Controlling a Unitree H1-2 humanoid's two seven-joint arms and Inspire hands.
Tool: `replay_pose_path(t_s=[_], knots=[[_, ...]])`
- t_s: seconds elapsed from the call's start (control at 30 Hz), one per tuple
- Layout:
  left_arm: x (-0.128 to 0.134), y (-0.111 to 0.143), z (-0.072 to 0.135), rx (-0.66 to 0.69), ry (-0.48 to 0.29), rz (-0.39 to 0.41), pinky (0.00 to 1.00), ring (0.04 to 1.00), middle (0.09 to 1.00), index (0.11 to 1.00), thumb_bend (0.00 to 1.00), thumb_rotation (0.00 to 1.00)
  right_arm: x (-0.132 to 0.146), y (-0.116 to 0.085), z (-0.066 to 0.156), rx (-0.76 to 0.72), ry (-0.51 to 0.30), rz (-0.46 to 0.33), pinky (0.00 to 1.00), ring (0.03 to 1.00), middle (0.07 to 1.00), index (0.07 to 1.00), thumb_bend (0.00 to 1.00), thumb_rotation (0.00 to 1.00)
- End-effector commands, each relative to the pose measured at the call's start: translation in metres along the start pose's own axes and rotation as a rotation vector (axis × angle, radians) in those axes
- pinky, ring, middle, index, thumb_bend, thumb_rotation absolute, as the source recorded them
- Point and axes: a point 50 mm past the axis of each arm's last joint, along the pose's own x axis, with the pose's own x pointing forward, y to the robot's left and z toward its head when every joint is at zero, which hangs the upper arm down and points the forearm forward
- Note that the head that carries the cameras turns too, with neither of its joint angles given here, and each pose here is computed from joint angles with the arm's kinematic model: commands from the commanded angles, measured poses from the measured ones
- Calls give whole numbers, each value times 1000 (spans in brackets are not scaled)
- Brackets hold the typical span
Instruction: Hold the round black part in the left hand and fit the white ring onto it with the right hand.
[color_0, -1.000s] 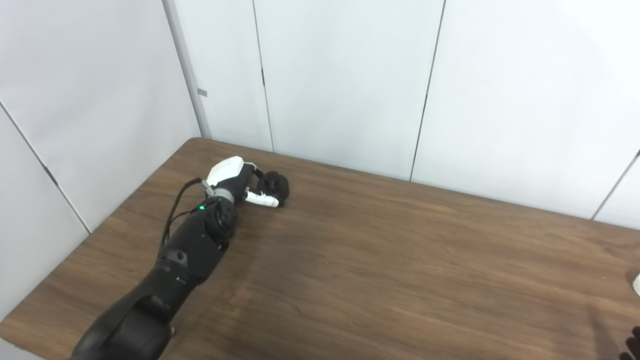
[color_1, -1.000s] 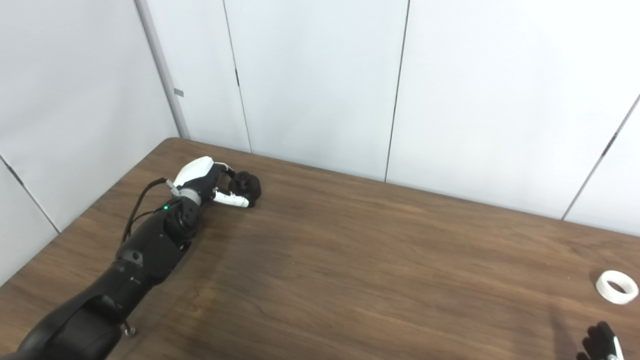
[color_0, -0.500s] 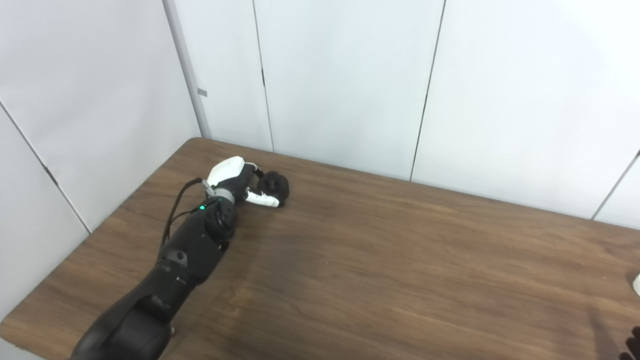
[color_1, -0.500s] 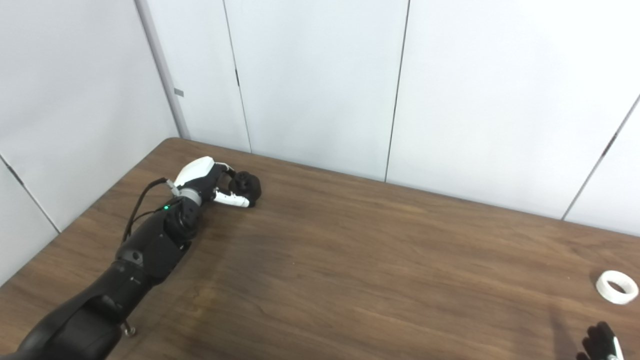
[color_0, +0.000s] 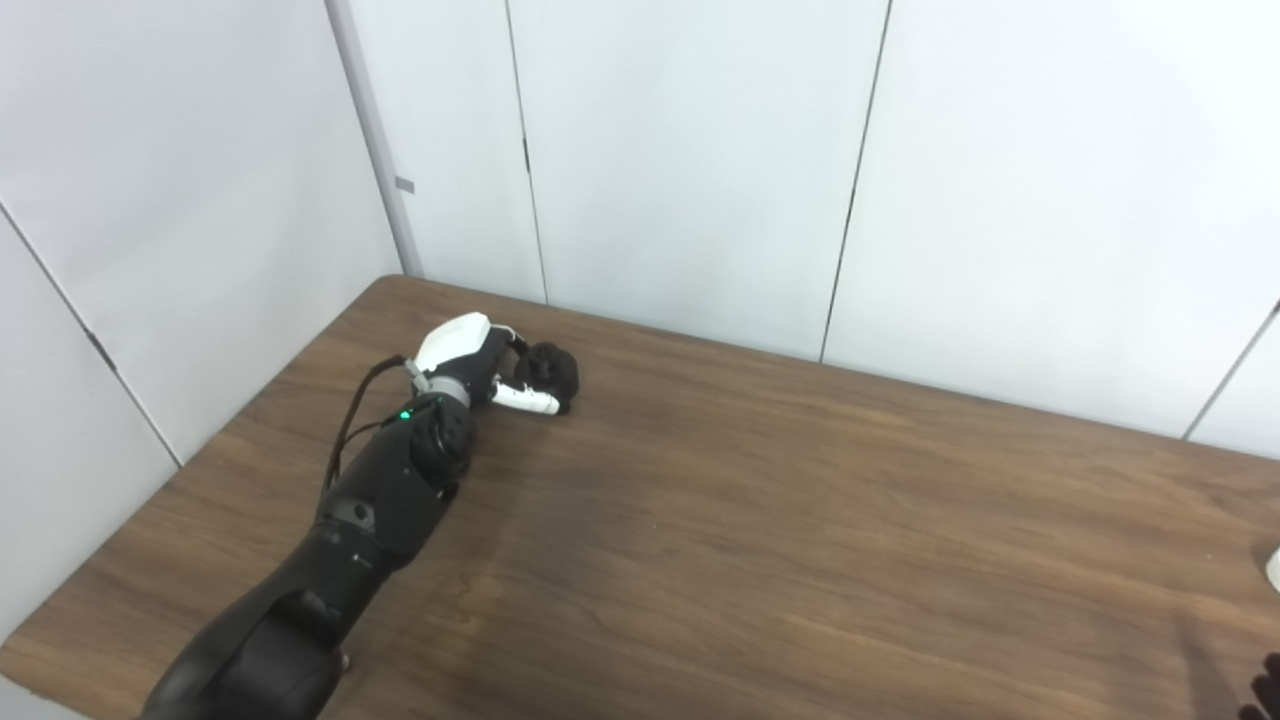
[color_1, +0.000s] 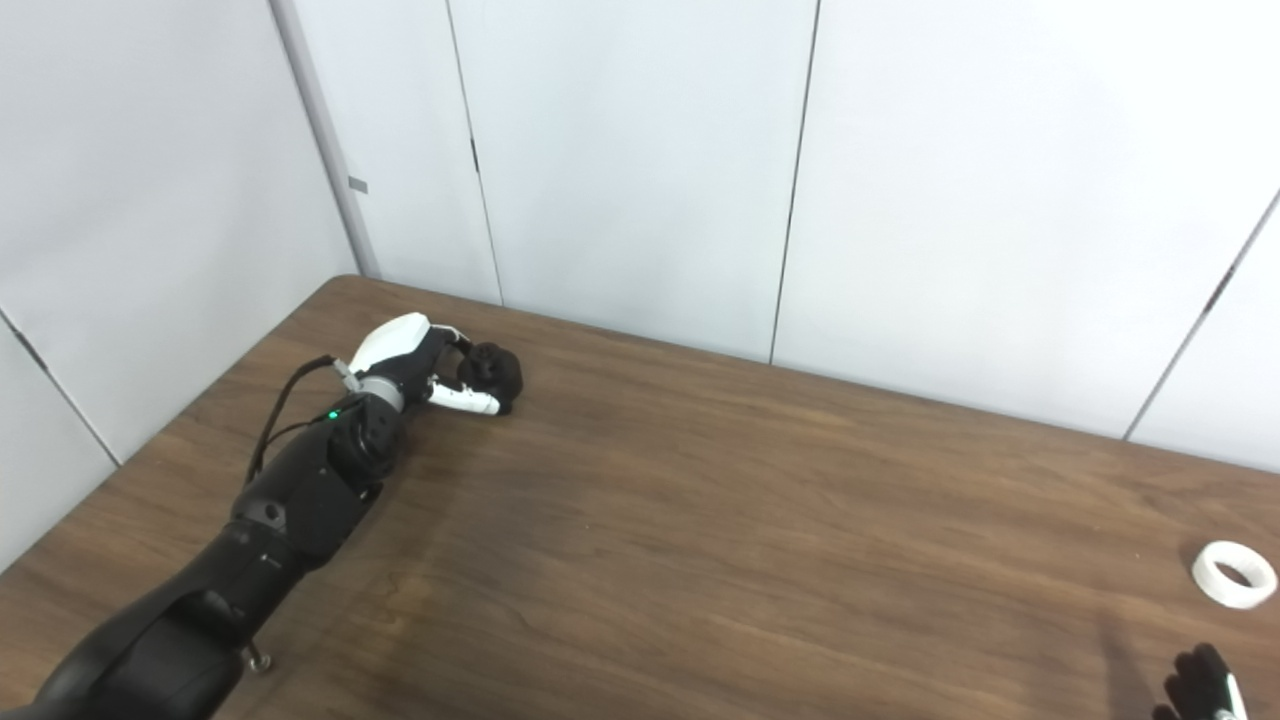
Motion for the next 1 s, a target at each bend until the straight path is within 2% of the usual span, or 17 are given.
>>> replay_pose_path(t_s=[0.0, 0.27, 0.4, 0.53, 0.67, 0.87, 0.97], knots=[[9, 29, 19, -2, -53, 63, 1000, 1000, 929, 747, 872, 316, -14, 7, -15, 39, 46, -11, 1000, 1000, 1000, 1000, 625, 1000], [9, 29, 19, 1, -56, 62, 1000, 1000, 930, 748, 892, 338, -16, 7, -15, 39, 57, -15, 1000, 1000, 1000, 1000, 644, 1000], [9, 29, 20, -1, -52, 64, 1000, 1000, 932, 750, 865, 315, -16, 7, -15, 37, 50, -12, 1000, 1000, 1000, 1000, 632, 1000], [9, 29, 21, -7, -56, 63, 1000, 1000, 934, 747, 909, 368, -15, 7, -15, 33, 47, -12, 1000, 1000, 1000, 1000, 627, 1000], [9, 30, 22, -8, -58, 61, 1000, 1000, 939, 747, 891, 337, -16, 8, -14, 41, 53, -17, 1000, 1000, 1000, 1000, 629, 1000], [9, 29, 23, 6, -62, 58, 1000, 1000, 936, 755, 914, 378, -16, 7, -15, 34, 49, -15, 1000, 1000, 1000, 1000, 631, 1000], [9, 29, 24, 4, -61, 57, 1000, 1000, 933, 754, 897, 354, -16, 7, -15, 36, 52, -15, 1000, 1000, 1000, 1000, 636, 1000]])
